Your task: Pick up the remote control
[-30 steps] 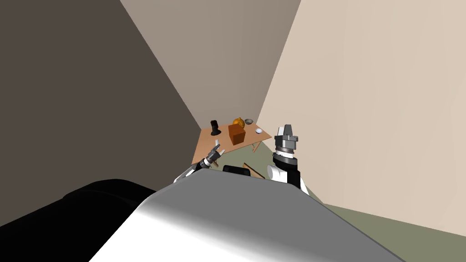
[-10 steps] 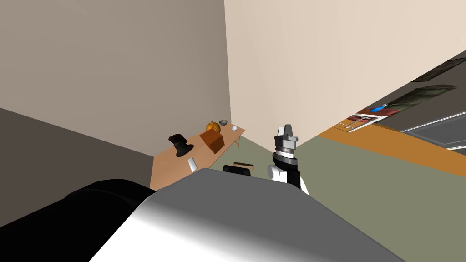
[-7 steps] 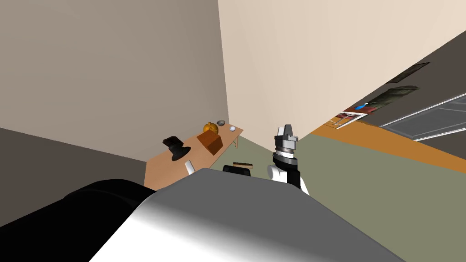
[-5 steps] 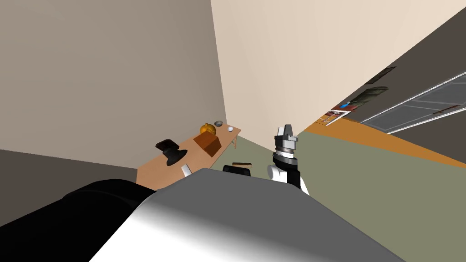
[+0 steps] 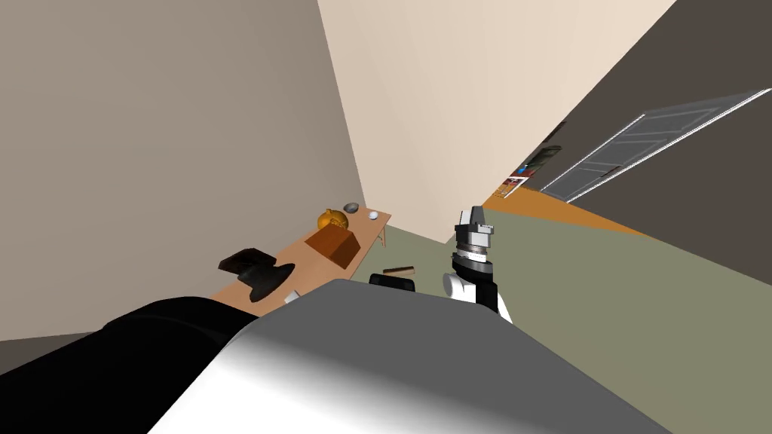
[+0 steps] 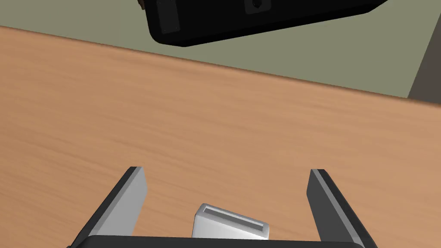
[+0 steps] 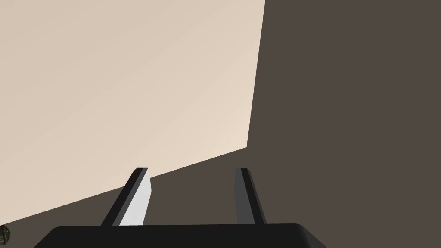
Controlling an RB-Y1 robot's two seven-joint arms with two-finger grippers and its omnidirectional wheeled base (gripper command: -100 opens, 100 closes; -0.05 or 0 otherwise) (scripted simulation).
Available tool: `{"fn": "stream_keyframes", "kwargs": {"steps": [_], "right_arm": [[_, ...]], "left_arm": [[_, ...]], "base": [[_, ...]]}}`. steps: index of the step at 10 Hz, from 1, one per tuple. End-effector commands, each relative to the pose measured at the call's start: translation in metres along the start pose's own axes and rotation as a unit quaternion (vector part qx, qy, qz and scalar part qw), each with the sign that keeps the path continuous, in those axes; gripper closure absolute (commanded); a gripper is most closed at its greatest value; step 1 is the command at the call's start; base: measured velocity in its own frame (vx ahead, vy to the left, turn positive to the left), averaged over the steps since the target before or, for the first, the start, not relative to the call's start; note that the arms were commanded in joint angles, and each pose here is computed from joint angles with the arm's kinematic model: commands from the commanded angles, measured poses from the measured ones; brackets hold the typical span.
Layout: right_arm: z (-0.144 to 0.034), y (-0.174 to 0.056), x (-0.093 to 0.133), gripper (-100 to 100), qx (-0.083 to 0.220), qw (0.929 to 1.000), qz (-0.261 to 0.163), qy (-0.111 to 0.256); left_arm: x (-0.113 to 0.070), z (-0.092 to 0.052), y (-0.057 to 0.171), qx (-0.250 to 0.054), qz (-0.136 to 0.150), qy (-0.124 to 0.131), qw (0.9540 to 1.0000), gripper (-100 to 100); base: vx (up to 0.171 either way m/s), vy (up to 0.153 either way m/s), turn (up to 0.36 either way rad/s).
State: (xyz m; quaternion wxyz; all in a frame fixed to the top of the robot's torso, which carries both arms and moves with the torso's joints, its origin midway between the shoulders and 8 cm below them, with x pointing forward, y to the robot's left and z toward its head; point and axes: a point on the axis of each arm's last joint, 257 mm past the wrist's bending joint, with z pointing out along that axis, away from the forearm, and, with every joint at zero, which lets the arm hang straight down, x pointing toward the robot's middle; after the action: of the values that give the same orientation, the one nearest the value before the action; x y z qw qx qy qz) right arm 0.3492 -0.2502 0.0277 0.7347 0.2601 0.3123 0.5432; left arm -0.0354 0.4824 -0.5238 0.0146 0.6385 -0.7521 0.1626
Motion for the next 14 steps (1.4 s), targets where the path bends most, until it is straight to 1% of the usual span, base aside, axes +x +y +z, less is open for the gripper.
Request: {"fn": "stream_keyframes", "kwargs": {"steps": [1, 3, 5, 7, 8, 9, 10, 11, 14], "right_arm": [[0.000, 0.000, 0.000, 0, 0.000, 1.0000, 0.000, 0.000], [0.000, 0.000, 0.000, 0, 0.000, 1.0000, 0.000, 0.000], [0.000, 0.000, 0.000, 0, 0.000, 1.0000, 0.000, 0.000], [0.000, 0.000, 0.000, 0, 0.000, 1.0000, 0.000, 0.000], [0.000, 0.000, 0.000, 0, 0.000, 1.0000, 0.000, 0.000], [0.000, 0.000, 0.000, 0, 0.000, 1.0000, 0.000, 0.000], [0.000, 0.000, 0.000, 0, 0.000, 1.0000, 0.000, 0.000], [0.000, 0.000, 0.000, 0, 0.000, 1.0000, 0.000, 0.000], [0.000, 0.000, 0.000, 0, 0.000, 1.0000, 0.000, 0.000]], "left_arm": [[-0.013, -0.007, 0.015, -0.016, -0.004, -0.015, 0.9998, -100], [-0.042, -0.021, 0.046, -0.056, -0.010, -0.055, 0.9969, -100], [-0.061, -0.030, 0.067, -0.083, -0.014, -0.084, 0.9928, -100], [-0.072, -0.035, 0.081, -0.101, -0.016, -0.103, 0.9895, -100], [-0.074, -0.036, 0.085, -0.105, -0.017, -0.108, 0.9884, -100], [-0.072, -0.036, 0.081, -0.101, -0.017, -0.104, 0.9892, -100], [-0.073, -0.036, 0.082, -0.102, -0.017, -0.105, 0.9890, 0], [-0.067, -0.027, 0.087, -0.101, -0.021, -0.106, 0.9890, -100], [-0.052, -0.008, 0.098, -0.100, -0.031, -0.106, 0.9888, -100]], "base": [[0.013, 0.028, -0.159], [0.012, 0.042, -0.337], [0.006, 0.058, -0.234], [0.001, 0.041, -0.204], [0.000, 0.029, -0.100], [-0.002, 0.013, -0.016], [0.000, 0.000, 0.000], [-0.009, 0.023, -0.062], [0.000, 0.053, -0.085]]}}
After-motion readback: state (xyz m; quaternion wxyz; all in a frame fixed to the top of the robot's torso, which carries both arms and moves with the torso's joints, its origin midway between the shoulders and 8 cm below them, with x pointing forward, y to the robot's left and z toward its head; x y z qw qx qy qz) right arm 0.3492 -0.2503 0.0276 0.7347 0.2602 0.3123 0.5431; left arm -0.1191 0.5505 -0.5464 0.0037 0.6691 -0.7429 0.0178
